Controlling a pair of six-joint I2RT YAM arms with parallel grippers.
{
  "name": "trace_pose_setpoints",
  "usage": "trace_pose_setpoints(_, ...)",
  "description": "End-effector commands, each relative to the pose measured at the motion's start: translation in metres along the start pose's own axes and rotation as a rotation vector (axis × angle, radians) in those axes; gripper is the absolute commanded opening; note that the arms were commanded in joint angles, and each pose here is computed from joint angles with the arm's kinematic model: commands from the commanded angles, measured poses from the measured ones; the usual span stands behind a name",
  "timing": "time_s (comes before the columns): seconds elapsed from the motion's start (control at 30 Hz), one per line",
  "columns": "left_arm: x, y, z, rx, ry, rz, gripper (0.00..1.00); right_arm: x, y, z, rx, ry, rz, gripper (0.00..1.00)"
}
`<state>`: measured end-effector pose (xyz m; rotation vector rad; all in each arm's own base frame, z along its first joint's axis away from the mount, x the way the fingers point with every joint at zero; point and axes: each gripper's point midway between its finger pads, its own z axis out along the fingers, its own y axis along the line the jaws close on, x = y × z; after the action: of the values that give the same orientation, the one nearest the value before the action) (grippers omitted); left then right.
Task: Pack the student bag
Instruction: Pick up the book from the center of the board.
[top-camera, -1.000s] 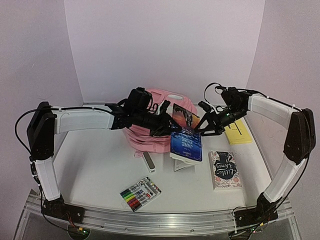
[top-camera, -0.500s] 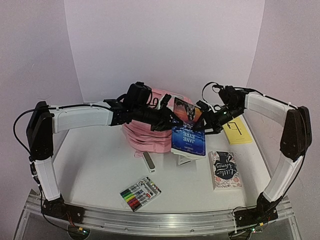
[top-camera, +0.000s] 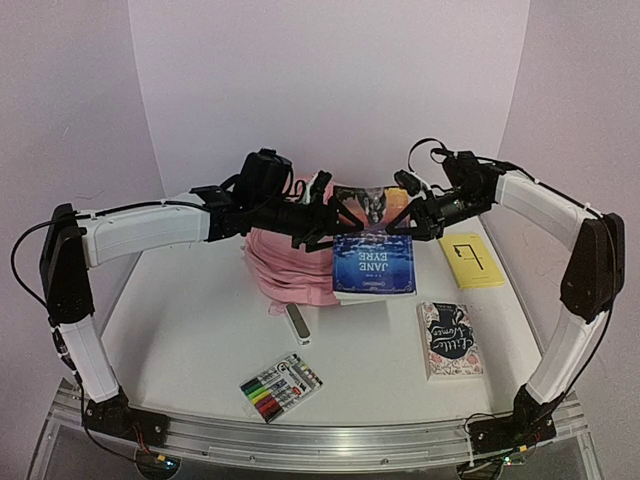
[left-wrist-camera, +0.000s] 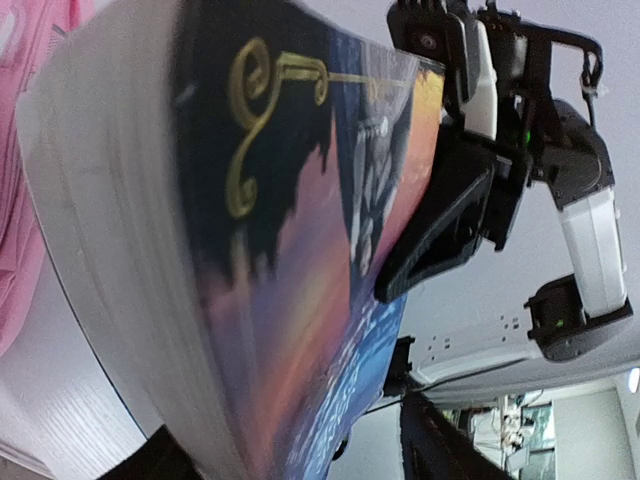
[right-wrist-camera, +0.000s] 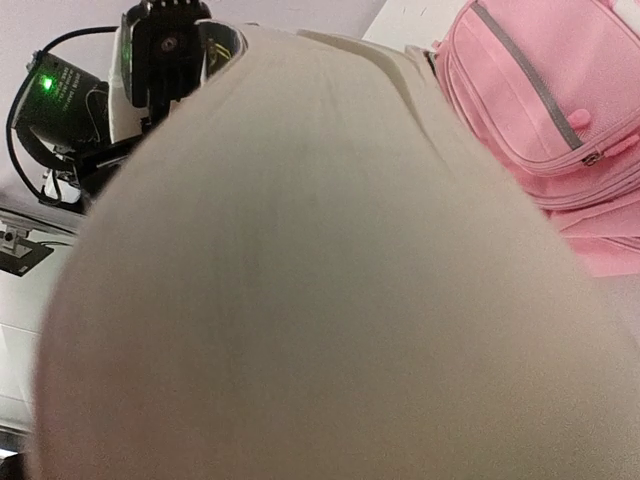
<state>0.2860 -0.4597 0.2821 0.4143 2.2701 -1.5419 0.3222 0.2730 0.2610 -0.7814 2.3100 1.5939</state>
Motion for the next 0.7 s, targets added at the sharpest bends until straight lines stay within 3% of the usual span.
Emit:
trace_pose_setpoints(0.0, -0.032, -0.052, -0.044, 0.01, -0.136, 0.14, 0.83, -0.013, 0.056, -0.011, -0.098, -0.032, -0.099, 0.0)
trace_pose_setpoints(0.07, -0.028, -0.044, -0.051, -0.047, -0.122, 0.165, 0.97, -0.015, 0.061, -0.013, -0.078, -0.039, -0.141, 0.0)
trace_pose_setpoints(0.1, -0.027, -0.045, -0.056, -0.078, -0.113, 0.198, 0.99, -0.015, 0.061, -0.013, -0.05, -0.041, -0.174, 0.0)
trace_pose_setpoints(0.23, -0.017, -0.039, -0.072, -0.18, -0.028, 0.266, 1.0, -0.004, 0.066, -0.008, -0.034, -0.023, -0.25, 0.0)
trace_pose_setpoints(0.33, 0.001, -0.039, -0.069, -0.106, -0.001, 0.198, 1.0, -0.007, 0.082, -0.009, -0.081, -0.031, -0.273, 0.0)
trace_pose_setpoints(0.5, 0.009, -0.037, -0.059, 0.069, -0.081, 0.062, 1.0, -0.021, 0.11, -0.004, -0.138, -0.032, -0.319, 0.0)
trace_pose_setpoints(0.67, 0.009, -0.025, -0.047, 0.055, -0.072, 0.032, 1.0, -0.023, 0.148, 0.001, -0.195, -0.023, -0.375, 0.0)
